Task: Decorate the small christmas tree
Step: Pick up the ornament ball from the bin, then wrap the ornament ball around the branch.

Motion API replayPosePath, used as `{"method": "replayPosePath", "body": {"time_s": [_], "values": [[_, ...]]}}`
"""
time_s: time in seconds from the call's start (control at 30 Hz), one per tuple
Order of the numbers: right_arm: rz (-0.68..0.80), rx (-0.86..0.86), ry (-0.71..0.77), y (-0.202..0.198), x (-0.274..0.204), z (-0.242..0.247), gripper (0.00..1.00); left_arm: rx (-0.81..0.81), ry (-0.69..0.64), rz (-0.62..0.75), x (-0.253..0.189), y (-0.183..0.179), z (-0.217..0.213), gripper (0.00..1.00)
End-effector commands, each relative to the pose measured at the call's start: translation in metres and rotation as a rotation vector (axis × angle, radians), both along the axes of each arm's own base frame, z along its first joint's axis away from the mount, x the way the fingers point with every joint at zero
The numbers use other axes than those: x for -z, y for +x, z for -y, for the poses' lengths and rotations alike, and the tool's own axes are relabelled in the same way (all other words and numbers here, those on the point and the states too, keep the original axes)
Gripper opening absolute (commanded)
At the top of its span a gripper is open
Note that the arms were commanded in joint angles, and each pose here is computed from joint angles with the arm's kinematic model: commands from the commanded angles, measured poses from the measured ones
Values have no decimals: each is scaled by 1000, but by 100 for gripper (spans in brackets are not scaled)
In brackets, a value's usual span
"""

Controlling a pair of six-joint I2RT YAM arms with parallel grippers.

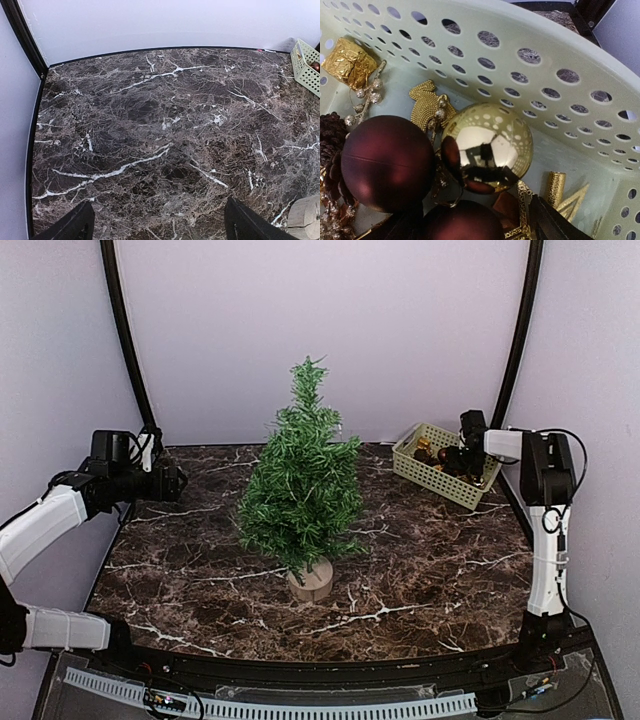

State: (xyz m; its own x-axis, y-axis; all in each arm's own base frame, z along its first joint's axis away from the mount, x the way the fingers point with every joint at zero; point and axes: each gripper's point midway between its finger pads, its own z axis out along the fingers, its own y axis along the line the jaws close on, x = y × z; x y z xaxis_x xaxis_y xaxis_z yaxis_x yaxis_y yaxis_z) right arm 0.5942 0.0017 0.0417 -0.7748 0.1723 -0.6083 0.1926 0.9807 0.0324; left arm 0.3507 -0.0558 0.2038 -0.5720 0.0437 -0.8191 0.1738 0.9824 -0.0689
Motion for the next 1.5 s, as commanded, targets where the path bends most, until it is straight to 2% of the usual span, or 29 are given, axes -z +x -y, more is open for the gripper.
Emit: {"method": "replayPosePath", "body": {"time_s": [0.0,0.2,0.3,0.4,0.87,1.17,1.37,1.47], "values": [[46,-25,13,16,-2,2,72,10,-47,41,-13,5,5,92],[91,-95,55,18,-14,-9,61,21,-49,42,-14,4,7,91],[125,-106,66,16,-31,-10,52,23,-50,39,-13,4,7,91],[166,-105,63,14,-53,-9,49,25,-51,39,-13,4,8,91],[318,-157,65,-27,-173,-14,47,56,-80,69,-24,-2,13,90],[416,-321,247,-99,-246,-65,48,212,-180,162,-52,-24,42,90],[448,-426,314,-168,-278,-113,48,381,-229,215,-70,-61,95,89],[472,-463,388,-205,-289,-135,48,424,-299,239,-79,-82,111,87]]}}
